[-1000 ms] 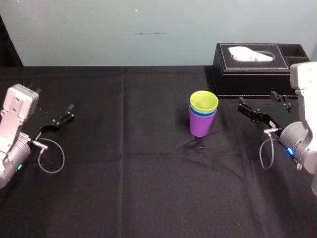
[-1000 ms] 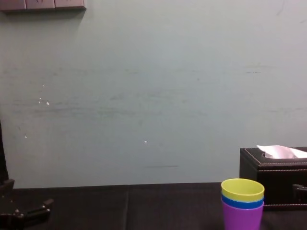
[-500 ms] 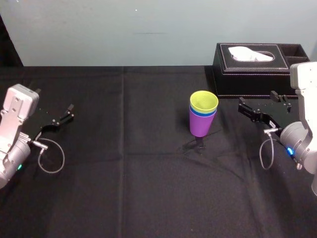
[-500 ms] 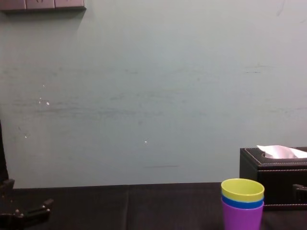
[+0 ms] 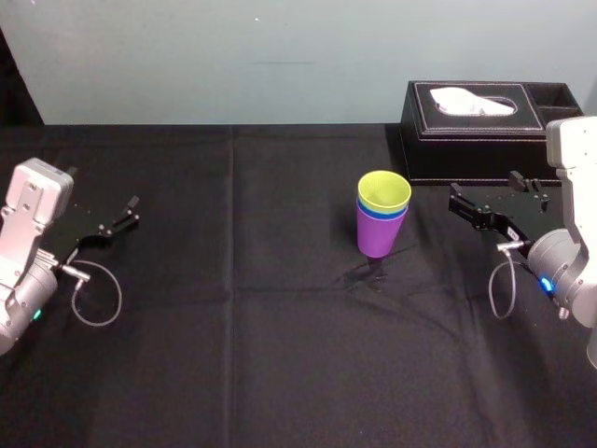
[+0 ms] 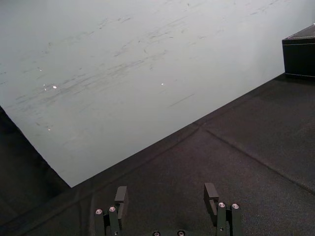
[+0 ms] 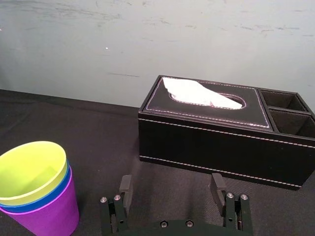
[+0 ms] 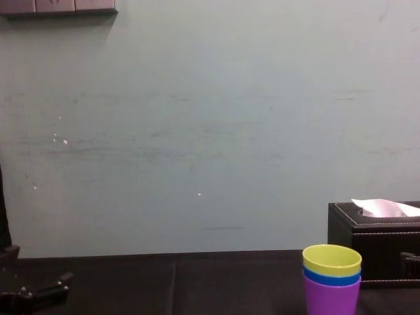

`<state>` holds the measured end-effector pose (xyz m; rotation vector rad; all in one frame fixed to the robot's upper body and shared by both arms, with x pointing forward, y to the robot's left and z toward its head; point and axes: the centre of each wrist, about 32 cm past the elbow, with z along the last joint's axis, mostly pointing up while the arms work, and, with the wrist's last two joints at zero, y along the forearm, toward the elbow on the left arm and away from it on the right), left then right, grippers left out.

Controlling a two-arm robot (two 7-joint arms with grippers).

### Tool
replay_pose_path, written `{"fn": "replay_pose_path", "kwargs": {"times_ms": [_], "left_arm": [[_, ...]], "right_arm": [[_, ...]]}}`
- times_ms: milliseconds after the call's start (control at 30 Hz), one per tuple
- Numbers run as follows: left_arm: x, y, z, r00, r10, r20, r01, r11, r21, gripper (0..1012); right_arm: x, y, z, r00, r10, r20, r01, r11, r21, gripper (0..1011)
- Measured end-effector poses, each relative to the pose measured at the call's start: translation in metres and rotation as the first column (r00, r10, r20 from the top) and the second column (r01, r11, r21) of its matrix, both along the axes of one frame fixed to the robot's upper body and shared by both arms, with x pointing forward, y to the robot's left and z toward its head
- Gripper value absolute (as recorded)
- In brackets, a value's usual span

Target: Stack the three plastic cups sequentially using one hand.

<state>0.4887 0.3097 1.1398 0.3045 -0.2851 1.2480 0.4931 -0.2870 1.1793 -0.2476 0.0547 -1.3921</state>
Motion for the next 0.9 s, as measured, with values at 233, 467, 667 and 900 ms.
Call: {"fn": "replay_pose_path", "kwargs": {"times_ms": [233, 467, 667, 900], "left_arm": [[0.0000, 0.0000, 0.0000, 1.0000, 0.000, 0.000, 0.000, 1.0000, 0.000, 1011], [0.0000, 0.0000, 0.0000, 1.0000, 0.000, 0.000, 0.000, 1.0000, 0.000, 1011], [0.0000, 0.0000, 0.0000, 1.0000, 0.000, 0.000, 0.000, 1.0000, 0.000, 1011], [0.0000, 0.0000, 0.0000, 1.0000, 0.000, 0.000, 0.000, 1.0000, 0.000, 1011]], "right_arm": [[0.0000, 0.0000, 0.0000, 1.000, 0.000, 0.000, 0.000, 1.000, 0.000, 1003], [0.0000, 0.0000, 0.0000, 1.000, 0.000, 0.000, 0.000, 1.000, 0.000, 1003], [0.0000, 0.0000, 0.0000, 1.000, 0.000, 0.000, 0.000, 1.000, 0.000, 1003], [0.0000, 0.0000, 0.0000, 1.000, 0.000, 0.000, 0.000, 1.000, 0.000, 1003]]}}
